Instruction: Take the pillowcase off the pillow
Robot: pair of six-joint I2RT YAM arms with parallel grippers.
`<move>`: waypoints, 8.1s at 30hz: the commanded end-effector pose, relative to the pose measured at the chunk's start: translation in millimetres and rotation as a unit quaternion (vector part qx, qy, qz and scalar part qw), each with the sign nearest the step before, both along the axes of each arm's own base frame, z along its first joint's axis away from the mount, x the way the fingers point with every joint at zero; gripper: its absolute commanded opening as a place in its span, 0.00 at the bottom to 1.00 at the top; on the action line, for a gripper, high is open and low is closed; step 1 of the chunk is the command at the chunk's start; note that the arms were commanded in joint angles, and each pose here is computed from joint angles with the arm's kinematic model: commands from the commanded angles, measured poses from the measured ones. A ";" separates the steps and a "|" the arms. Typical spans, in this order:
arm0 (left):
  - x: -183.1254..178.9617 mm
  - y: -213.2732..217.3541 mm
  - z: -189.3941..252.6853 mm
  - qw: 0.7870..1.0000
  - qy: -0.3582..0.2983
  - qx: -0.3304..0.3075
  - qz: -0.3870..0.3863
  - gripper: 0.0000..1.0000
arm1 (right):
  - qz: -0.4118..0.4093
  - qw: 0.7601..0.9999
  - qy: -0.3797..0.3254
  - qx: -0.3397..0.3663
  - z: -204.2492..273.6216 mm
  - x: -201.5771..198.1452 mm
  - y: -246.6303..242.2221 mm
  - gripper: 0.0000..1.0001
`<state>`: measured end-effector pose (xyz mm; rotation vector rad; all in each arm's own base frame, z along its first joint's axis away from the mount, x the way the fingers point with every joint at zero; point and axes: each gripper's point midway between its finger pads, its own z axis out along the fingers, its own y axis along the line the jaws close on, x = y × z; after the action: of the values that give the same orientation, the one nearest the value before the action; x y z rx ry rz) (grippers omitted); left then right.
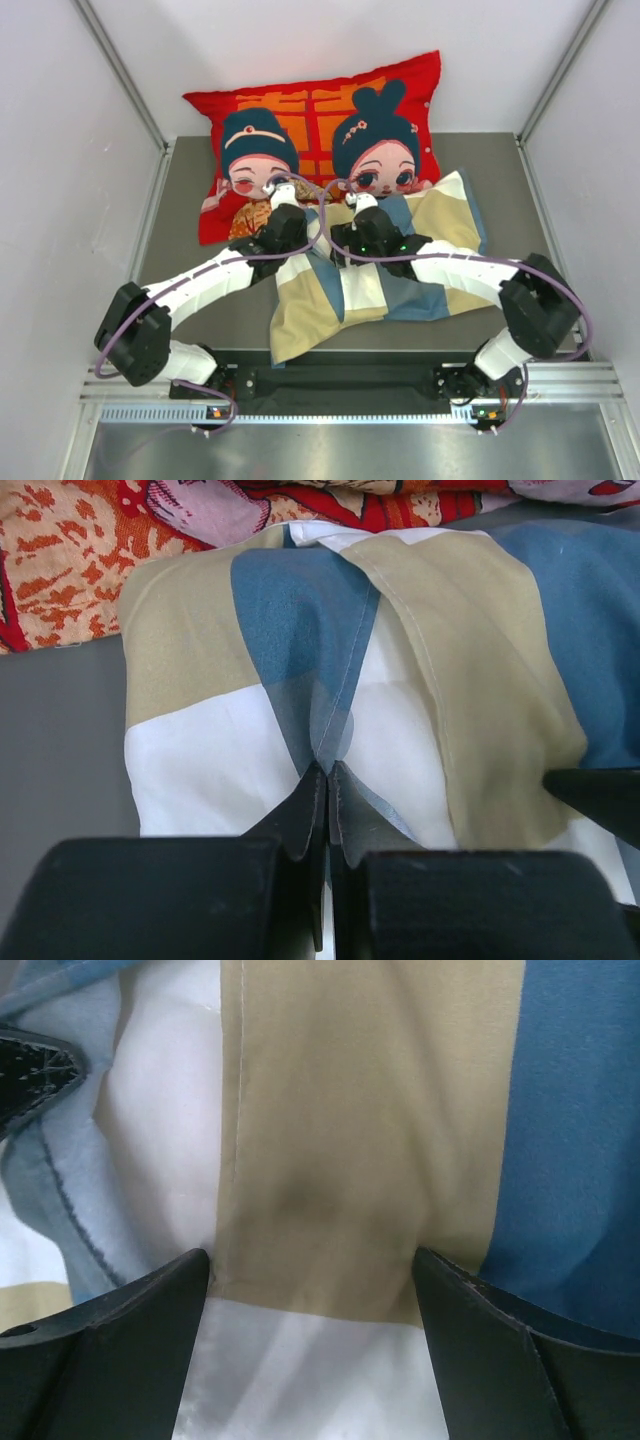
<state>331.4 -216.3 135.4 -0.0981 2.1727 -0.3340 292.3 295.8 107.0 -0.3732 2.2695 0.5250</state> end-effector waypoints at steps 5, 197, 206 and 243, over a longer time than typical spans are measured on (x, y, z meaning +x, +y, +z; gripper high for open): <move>4.5 -5.3 13.9 0.999 -0.021 -0.035 -0.005 0.00 | -0.011 1.000 -0.008 -0.019 -11.4 14.7 19.1 0.54; 8.8 -38.2 142.8 0.983 -0.104 -0.116 -0.097 0.93 | -0.280 0.951 -0.120 0.057 93.0 61.5 -190.6 0.00; -70.9 -155.9 115.2 0.938 -0.034 -0.246 -0.244 0.97 | -0.275 0.953 -0.106 0.065 82.5 68.8 -182.3 0.00; -164.6 -193.3 8.3 0.904 0.125 -0.255 -0.320 0.02 | -0.289 0.951 -0.104 0.033 76.1 87.0 -192.7 0.00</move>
<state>208.0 -412.3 132.3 0.2102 2.2402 -1.2399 332.4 122.4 128.2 0.1871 2.2251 0.3048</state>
